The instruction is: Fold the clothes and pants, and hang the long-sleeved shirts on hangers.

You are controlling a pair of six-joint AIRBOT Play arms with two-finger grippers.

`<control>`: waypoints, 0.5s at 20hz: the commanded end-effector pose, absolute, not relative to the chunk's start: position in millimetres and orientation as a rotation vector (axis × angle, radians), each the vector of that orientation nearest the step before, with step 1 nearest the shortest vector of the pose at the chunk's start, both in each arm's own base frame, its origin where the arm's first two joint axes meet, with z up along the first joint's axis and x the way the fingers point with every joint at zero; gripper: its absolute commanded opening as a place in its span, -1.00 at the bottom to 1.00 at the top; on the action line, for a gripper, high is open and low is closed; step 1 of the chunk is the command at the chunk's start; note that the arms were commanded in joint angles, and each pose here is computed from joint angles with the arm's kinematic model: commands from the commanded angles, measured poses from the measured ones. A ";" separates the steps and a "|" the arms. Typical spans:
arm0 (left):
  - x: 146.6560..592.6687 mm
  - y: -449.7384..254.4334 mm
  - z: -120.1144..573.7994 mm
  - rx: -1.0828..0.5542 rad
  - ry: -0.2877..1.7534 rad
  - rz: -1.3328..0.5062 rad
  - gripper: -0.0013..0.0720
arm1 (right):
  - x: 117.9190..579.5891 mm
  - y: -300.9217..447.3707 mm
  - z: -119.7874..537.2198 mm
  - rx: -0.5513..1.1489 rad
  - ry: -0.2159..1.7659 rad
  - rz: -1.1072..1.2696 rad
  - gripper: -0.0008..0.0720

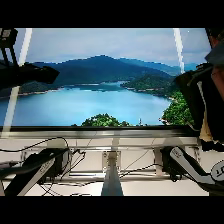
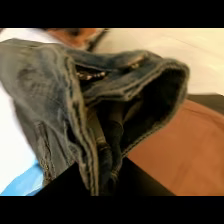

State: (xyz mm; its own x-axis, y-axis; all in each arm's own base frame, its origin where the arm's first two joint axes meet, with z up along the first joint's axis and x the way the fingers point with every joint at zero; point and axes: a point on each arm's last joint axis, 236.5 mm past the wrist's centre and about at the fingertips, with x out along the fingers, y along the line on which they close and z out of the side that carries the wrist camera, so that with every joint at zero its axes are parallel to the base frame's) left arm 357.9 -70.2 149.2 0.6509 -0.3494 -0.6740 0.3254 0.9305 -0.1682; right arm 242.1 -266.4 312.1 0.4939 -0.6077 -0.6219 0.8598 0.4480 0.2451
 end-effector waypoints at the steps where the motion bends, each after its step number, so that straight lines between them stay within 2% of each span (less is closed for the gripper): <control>1: 358.2 -69.5 152.6 -0.035 0.762 -0.379 0.80 | 148.6 -286.3 277.5 0.861 0.562 -1.262 -0.77; 2: 358.2 -70.2 152.8 -0.038 0.762 -0.381 0.80 | 140.0 -287.0 270.2 0.889 0.591 -1.289 -0.36; 3: 358.1 -71.3 153.4 -0.043 0.761 -0.384 0.80 | 136.2 -286.6 263.5 0.907 0.624 -1.298 0.31; 4: 358.1 -72.0 153.7 -0.046 0.759 -0.386 0.80 | 139.1 -285.5 259.3 0.888 0.665 -1.270 0.58; 6: 358.1 -72.1 153.7 -0.047 0.760 -0.387 0.80 | 158.5 -279.5 253.4 0.838 0.736 -1.145 0.57; 7: 358.0 -72.1 153.7 -0.047 0.760 -0.387 0.80 | 170.4 -275.1 251.0 0.804 0.769 -1.078 0.51; 8: 358.0 -72.1 153.7 -0.047 0.760 -0.387 0.80 | 182.5 -269.6 248.8 0.774 0.797 -1.018 0.35; 9: 358.0 -72.1 153.7 -0.047 0.760 -0.387 0.80 | 198.2 -260.3 247.2 0.773 0.808 -0.956 0.00; 10: 358.1 -72.1 153.7 -0.047 0.760 -0.387 0.80 | 217.8 -248.4 248.3 0.757 0.811 -0.883 -0.46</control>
State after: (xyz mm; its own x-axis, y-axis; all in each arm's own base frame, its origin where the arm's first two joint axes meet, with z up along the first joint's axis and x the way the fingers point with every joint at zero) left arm 358.0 -72.2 152.9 0.6567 -0.3575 -0.6640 0.3253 0.9286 -0.1782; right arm 183.2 -272.8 253.6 0.3059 -0.4535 -0.8371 0.9404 0.2813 0.1912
